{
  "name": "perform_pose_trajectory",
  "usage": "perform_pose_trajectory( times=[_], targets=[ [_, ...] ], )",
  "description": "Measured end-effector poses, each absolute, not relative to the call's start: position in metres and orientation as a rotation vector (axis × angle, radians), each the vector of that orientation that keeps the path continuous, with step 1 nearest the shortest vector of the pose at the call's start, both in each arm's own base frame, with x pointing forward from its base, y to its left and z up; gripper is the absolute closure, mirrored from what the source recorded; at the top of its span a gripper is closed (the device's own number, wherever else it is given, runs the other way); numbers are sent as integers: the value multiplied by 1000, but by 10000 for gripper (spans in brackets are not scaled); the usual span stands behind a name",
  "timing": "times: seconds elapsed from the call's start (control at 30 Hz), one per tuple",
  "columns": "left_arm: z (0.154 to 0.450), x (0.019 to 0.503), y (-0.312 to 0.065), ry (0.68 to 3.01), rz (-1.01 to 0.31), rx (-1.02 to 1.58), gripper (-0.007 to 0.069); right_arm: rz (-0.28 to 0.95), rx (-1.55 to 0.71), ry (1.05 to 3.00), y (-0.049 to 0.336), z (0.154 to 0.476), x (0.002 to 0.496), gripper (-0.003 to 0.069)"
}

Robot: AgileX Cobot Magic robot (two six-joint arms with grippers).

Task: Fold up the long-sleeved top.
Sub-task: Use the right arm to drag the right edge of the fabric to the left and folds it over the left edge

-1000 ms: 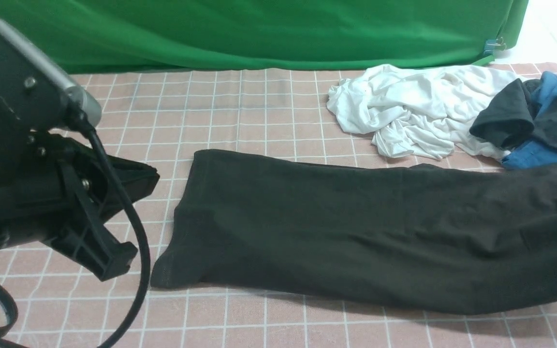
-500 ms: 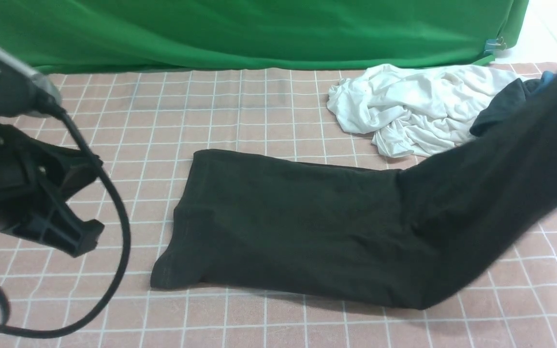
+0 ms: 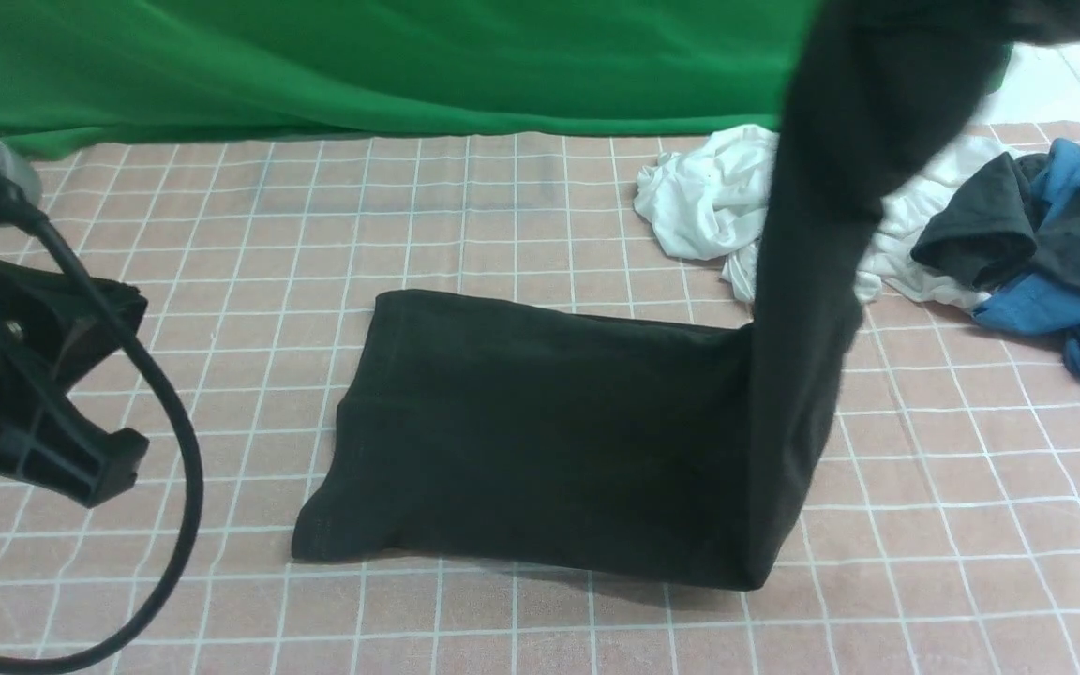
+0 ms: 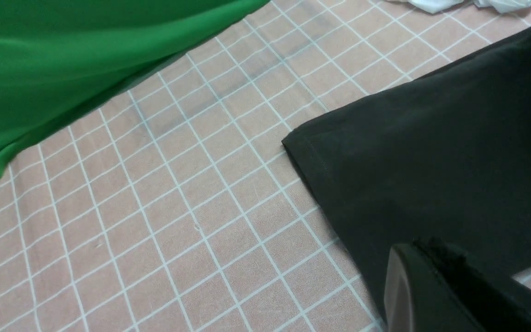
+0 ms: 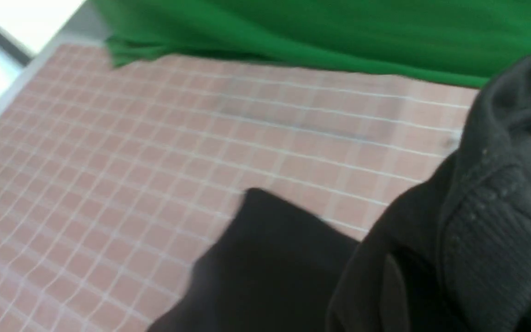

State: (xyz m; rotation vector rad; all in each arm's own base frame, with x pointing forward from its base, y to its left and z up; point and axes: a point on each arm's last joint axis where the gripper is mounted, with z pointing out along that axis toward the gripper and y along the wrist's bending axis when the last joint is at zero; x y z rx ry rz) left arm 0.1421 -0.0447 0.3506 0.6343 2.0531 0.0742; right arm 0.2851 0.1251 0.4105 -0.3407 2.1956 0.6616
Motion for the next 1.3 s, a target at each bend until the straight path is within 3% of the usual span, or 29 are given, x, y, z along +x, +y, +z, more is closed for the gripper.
perform_pose_trajectory(
  times=[0.47,0.73,0.87,1.0,1.03,1.07,1.1,1.2,1.3],
  targets=[
    [351,142,-44,2050,94,641,605,793,-620,2276,246,360,327,566],
    [356,135,-40,2015,95,629,605,886,-672,2378,303,304,337,564],
    [358,131,-39,2002,94,623,605,931,-636,2433,322,281,335,480],
    [358,129,-38,2012,97,624,605,971,-558,2439,328,281,335,204],
    [358,129,-38,2013,96,625,605,972,-557,2439,328,282,335,204],
    [357,129,-38,2021,100,626,605,980,-556,2444,327,286,334,127],
    [357,129,-37,2027,104,627,605,984,-563,2445,325,290,334,104],
    [356,128,-36,2040,115,631,605,935,-624,2448,312,308,332,105],
    [356,128,-36,2039,123,630,605,800,-698,2434,292,327,330,194]
  ],
)
